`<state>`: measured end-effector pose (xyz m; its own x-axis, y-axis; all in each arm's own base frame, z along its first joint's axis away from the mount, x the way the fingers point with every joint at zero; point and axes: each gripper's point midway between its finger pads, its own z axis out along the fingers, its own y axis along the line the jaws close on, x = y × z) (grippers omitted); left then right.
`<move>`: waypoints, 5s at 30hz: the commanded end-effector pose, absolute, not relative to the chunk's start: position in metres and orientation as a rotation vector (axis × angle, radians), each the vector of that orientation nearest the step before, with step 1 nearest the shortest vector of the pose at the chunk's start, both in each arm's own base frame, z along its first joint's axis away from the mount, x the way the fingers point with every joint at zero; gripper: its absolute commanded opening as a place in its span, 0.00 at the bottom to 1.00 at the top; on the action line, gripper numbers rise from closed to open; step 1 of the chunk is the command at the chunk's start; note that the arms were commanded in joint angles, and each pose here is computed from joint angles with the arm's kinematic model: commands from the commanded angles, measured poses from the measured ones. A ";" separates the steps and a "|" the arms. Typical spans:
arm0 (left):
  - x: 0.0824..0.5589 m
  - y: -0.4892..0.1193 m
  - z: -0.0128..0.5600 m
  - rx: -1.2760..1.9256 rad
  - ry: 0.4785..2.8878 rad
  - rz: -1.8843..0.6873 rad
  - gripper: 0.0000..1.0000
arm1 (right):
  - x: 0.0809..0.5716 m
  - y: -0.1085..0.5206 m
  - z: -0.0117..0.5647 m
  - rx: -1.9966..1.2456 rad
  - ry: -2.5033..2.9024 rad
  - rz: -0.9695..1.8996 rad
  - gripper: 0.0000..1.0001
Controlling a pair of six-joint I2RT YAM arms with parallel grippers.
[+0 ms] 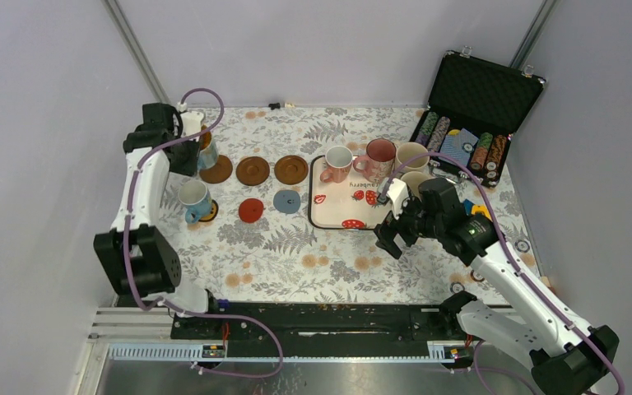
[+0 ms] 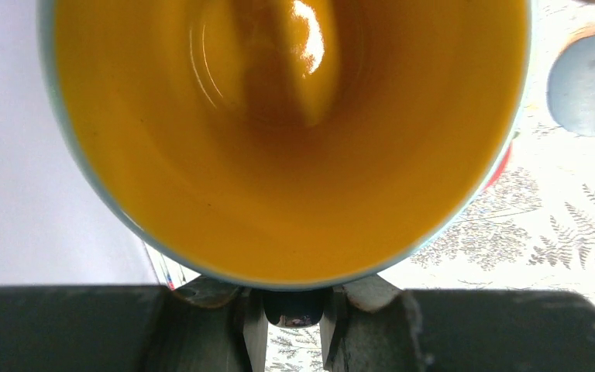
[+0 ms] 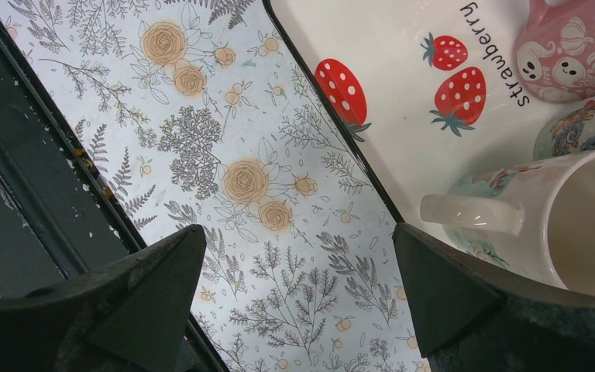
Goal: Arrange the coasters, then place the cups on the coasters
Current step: Place the cup on the coaster, then pick up the cup from the tray.
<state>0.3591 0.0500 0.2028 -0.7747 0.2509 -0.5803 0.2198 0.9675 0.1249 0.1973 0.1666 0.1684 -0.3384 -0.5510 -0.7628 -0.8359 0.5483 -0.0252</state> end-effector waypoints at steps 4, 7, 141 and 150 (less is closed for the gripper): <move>0.409 0.065 0.222 0.350 2.329 0.097 0.00 | 0.205 0.167 0.169 -1.099 2.025 0.469 1.00; 0.414 0.064 0.212 0.382 2.345 0.075 0.00 | 0.206 0.167 0.168 -1.103 2.025 0.467 1.00; 0.264 -0.154 0.198 1.254 2.150 0.000 0.99 | 0.300 0.066 0.186 -0.523 2.059 -0.221 1.00; 0.235 -0.079 0.210 0.908 2.017 0.166 0.99 | 0.312 0.114 0.209 -0.531 2.115 0.051 1.00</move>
